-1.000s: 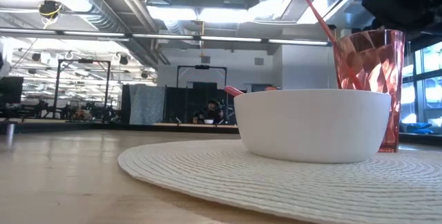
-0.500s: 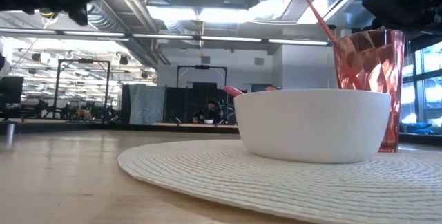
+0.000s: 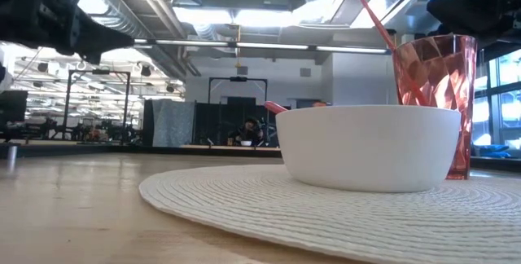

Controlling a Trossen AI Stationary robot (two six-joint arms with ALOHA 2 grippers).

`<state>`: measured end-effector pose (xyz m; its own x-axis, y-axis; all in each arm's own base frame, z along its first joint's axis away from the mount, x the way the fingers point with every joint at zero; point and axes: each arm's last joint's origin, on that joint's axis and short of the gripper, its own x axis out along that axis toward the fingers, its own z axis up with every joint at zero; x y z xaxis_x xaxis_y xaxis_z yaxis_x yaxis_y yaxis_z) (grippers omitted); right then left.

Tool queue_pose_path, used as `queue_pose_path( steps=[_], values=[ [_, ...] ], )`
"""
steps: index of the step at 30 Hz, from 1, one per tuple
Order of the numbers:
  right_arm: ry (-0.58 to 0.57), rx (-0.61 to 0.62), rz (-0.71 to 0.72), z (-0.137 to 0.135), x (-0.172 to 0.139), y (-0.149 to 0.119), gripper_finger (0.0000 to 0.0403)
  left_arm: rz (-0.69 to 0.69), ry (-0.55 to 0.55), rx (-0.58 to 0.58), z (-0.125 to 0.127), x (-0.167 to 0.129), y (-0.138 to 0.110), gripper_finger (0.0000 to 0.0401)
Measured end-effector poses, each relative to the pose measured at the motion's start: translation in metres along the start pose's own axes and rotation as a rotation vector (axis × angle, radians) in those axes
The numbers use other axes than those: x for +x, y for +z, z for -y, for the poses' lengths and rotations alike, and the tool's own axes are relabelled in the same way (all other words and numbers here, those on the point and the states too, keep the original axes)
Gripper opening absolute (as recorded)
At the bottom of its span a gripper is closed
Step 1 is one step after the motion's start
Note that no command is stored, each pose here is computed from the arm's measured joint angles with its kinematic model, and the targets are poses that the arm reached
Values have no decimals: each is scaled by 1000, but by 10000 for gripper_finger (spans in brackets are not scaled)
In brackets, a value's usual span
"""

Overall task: Pick & Place Utensil
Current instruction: Return to Home Position

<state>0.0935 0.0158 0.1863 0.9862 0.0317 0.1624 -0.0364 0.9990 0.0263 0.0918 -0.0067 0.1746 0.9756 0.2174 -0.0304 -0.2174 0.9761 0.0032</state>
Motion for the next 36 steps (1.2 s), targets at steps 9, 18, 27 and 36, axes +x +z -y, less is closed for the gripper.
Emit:
queue_pose_path(
  steps=[9,18,27,36],
  values=[
    [0,28,17,0,0,2,2,1,-19,-2,1,2,-2,1],
    [0,32,27,0,0,3,38,-1,-20,-29,1,2,-2,3],
    [0,29,27,0,0,3,45,-1,-20,-29,1,2,-2,4],
    [0,29,26,0,0,3,46,-1,-20,-29,1,2,-2,8]
  ],
)
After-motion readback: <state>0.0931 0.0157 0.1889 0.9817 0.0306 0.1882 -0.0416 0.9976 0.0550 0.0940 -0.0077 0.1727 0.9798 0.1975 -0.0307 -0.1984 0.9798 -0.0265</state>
